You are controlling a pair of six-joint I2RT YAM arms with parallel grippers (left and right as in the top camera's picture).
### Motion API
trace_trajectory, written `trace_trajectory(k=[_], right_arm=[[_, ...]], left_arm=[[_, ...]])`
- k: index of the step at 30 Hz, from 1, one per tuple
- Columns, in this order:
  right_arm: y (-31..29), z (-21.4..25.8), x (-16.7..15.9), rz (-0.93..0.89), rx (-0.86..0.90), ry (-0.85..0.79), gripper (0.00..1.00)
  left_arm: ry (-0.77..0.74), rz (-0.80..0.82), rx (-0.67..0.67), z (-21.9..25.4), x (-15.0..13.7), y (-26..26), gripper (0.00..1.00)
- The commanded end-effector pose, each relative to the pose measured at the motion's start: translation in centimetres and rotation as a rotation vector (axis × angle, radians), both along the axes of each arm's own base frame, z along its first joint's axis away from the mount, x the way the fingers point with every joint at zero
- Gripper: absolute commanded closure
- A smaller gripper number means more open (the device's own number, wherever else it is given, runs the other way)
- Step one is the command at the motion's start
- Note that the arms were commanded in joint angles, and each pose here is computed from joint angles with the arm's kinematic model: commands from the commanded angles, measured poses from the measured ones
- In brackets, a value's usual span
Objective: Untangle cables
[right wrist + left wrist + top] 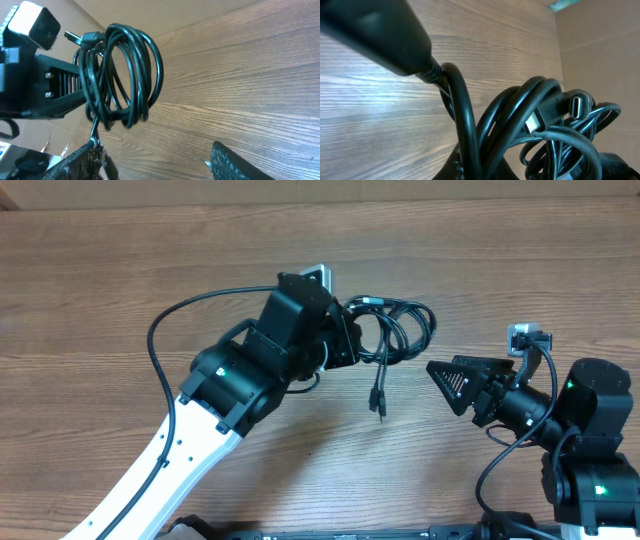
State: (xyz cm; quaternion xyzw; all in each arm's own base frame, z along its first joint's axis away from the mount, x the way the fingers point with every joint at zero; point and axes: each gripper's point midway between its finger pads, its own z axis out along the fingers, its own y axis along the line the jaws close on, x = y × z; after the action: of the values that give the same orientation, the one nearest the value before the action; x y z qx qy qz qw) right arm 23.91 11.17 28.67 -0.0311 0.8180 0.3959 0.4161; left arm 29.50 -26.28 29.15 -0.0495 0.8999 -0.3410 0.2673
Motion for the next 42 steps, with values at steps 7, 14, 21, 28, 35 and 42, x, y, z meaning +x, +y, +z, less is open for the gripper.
trace_trajectory(k=[7, 14, 21, 28, 35, 42], right_arm=[[-0.2, 1.2, 0.1, -0.014, 0.001, -0.028, 0.32], [-0.2, 1.2, 0.1, -0.015, 0.001, -0.029, 0.41], [-0.2, 1.2, 0.1, -0.015, 0.001, -0.029, 0.42], [-0.2, 1.2, 0.1, -0.014, 0.002, -0.029, 0.79], [0.3, 1.5, -0.2, 0.023, 0.006, -0.045, 0.96], [1.0, 1.8, -0.9, 0.103, -0.016, -0.1, 0.96]], left_arm=[[0.043, -0.004, -0.075, 0.9, -1.1, -1.4, 0.96], [0.074, -0.04, -0.113, 1.1, -1.7, -2.1, 0.96], [0.08, -0.075, -0.119, 1.2, -2.4, -2.7, 0.96], [0.063, -0.107, -0.132, 1.6, -3.1, -3.8, 0.96], [0.053, -0.108, -0.129, 1.7, -3.0, -3.8, 0.96], [0.039, -0.072, -0.113, 1.6, -2.4, -3.3, 0.96]])
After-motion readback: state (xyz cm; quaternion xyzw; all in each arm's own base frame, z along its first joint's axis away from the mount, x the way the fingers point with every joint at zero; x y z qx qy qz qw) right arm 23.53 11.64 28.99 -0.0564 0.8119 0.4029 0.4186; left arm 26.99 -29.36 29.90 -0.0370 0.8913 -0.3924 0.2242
